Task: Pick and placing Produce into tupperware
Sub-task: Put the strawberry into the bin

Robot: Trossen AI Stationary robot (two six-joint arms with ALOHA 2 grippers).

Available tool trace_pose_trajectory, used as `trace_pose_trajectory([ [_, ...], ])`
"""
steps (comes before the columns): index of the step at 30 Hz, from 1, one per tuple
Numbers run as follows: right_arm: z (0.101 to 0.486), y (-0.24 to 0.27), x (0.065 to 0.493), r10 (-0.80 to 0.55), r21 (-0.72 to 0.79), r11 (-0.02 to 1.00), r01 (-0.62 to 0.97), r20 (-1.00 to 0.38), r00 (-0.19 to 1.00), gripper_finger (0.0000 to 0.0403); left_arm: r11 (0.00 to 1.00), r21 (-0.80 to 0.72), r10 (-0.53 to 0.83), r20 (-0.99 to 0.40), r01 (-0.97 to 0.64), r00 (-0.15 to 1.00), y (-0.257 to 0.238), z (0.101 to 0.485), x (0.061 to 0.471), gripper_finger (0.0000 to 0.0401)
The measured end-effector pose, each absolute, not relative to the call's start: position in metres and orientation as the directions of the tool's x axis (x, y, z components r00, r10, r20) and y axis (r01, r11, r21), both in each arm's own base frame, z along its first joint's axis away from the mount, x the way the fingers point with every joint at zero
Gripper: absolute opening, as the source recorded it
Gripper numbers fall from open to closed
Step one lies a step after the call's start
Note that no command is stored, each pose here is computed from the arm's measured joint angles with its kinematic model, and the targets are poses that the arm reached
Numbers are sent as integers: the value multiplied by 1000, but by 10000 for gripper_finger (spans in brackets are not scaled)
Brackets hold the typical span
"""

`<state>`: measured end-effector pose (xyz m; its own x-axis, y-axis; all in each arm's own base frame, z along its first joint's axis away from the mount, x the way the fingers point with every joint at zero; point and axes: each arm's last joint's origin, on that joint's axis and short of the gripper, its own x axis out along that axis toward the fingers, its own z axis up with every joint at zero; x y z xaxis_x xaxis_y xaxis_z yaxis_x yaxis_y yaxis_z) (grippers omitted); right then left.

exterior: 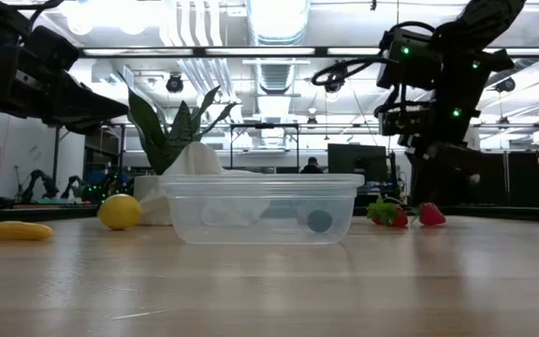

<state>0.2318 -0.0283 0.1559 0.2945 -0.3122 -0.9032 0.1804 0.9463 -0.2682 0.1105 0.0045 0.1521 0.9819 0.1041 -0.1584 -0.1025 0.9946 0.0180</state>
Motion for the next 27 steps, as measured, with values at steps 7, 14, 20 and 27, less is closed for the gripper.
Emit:
trace_pose_trajectory([
  [7,164,-29,236,-312,-272,947,171,-902,298,8,995,18,104,-158,-102,982,4,152,111,0],
  [14,164,-32,235,-314,-273,946,174,-903,292,9,995,18,104,-158,-102,982,4,152,111,0],
  [20,166,-36,238,-281,-247,958,144,-908,310,50,995,18,103,-158,-102,982,4,152,111,0],
  [27,165,-47,235,-288,-239,952,189,-909,300,135,995,18,104,-158,-102,982,5,152,111,0],
])
